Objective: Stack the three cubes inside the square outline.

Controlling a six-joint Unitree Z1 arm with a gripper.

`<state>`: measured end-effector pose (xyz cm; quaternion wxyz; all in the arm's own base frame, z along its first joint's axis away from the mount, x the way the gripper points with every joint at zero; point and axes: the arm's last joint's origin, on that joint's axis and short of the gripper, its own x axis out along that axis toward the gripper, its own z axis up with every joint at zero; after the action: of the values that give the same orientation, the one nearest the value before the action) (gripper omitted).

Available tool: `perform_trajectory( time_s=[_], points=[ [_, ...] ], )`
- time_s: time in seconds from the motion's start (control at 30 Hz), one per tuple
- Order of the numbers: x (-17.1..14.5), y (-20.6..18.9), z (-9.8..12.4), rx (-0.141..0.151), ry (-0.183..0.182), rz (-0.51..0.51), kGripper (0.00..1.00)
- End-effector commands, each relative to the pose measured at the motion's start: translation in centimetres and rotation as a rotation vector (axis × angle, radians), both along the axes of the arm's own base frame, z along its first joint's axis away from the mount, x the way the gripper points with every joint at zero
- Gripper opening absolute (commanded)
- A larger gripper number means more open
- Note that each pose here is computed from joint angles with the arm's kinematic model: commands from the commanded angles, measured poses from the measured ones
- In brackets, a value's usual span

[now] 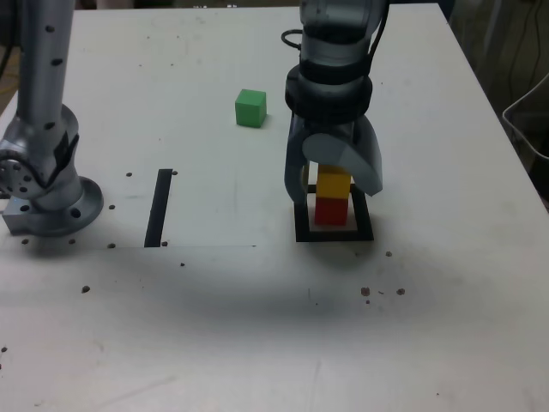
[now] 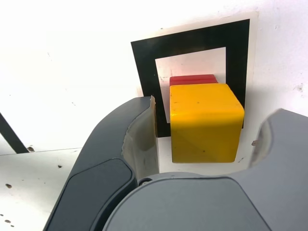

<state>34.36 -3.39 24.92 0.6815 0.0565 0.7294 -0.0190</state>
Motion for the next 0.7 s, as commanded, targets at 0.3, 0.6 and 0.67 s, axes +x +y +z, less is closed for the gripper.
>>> perform_trajectory(
  time_s=[0.3, 0.6, 0.67],
  points=[
    [-2.2, 0.6, 3.9, -0.007, -0.016, -0.008, 0.99],
    [-4.2, 4.7, 5.4, -0.008, 0.027, -0.018, 0.99],
    [-4.4, 5.8, 5.3, 0.004, 0.039, -0.016, 0.99]
  ],
)
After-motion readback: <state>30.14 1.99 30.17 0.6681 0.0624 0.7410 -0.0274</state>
